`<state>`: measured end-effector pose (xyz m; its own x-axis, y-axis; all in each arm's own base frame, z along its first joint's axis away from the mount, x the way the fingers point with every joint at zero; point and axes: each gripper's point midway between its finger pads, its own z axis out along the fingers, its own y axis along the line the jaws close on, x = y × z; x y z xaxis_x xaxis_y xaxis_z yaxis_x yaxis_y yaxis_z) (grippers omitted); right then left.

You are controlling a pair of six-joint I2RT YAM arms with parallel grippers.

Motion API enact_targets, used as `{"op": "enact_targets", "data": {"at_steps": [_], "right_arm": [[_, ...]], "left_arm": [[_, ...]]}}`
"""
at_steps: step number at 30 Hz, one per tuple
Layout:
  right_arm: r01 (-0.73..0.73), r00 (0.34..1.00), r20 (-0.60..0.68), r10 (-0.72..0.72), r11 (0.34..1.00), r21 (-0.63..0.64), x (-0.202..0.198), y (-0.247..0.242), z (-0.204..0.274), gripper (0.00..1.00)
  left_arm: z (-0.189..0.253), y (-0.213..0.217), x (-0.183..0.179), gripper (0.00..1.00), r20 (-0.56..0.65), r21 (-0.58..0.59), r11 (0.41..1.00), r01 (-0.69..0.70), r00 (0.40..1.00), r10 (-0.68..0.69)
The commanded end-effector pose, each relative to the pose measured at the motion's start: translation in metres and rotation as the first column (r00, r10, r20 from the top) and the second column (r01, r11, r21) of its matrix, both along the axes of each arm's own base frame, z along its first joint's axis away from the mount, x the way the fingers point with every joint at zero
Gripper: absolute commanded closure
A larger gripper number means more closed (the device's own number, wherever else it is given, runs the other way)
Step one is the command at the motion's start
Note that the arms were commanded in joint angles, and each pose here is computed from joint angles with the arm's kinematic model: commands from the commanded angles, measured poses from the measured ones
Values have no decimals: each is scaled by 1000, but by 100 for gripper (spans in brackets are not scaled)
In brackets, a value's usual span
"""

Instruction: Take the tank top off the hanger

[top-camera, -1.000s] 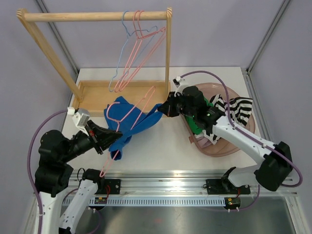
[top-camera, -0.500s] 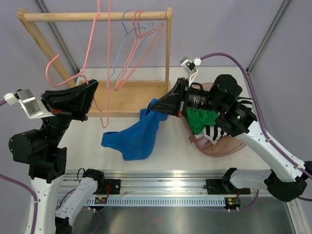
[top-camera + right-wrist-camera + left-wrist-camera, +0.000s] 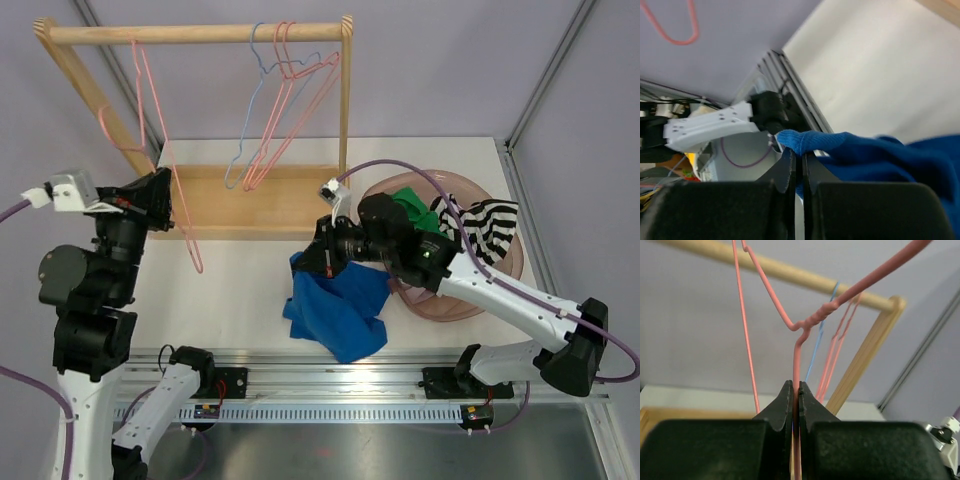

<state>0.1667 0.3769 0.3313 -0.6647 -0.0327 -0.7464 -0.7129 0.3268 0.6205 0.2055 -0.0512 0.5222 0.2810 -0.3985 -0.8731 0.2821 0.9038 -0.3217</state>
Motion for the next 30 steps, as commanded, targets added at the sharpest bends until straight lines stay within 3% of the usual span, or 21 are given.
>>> {"op": "enact_targets", "data": {"at_steps": [1,5,8,9,10,18,24,30], "right_arm": [[132,991,3,-132,989,-64,18,-3,-36,100],[226,971,-27,-237,951,-211,27,-22,-101,96],[232,967,-35,-253,928,-293,24,-34,-127,61],[231,966,-40,-257,918,-322,22,-39,-133,19],[235,964,-38,-262,912,-338,21,-43,-136,1],[251,966,24,-256,920,-302,10,-65,-115,0],[239,969,22,-244,921,-309,6,-69,-117,0],[228,972,18,-233,930,-289,-1,-74,-113,1]], "left_arm": [[-62,10,24,100,-200,74,994,-78,975,91],[-87,1,42,100,-310,125,991,-37,948,75],[-89,-7,50,100,-373,150,989,13,927,45],[-89,-8,53,100,-390,155,988,21,920,42],[-93,-10,55,100,-424,160,986,39,905,33],[-53,-31,72,100,-458,137,967,214,879,-130],[-34,-60,109,100,-508,87,917,390,809,-296],[-14,-62,155,100,-496,36,930,366,814,-301]]}}
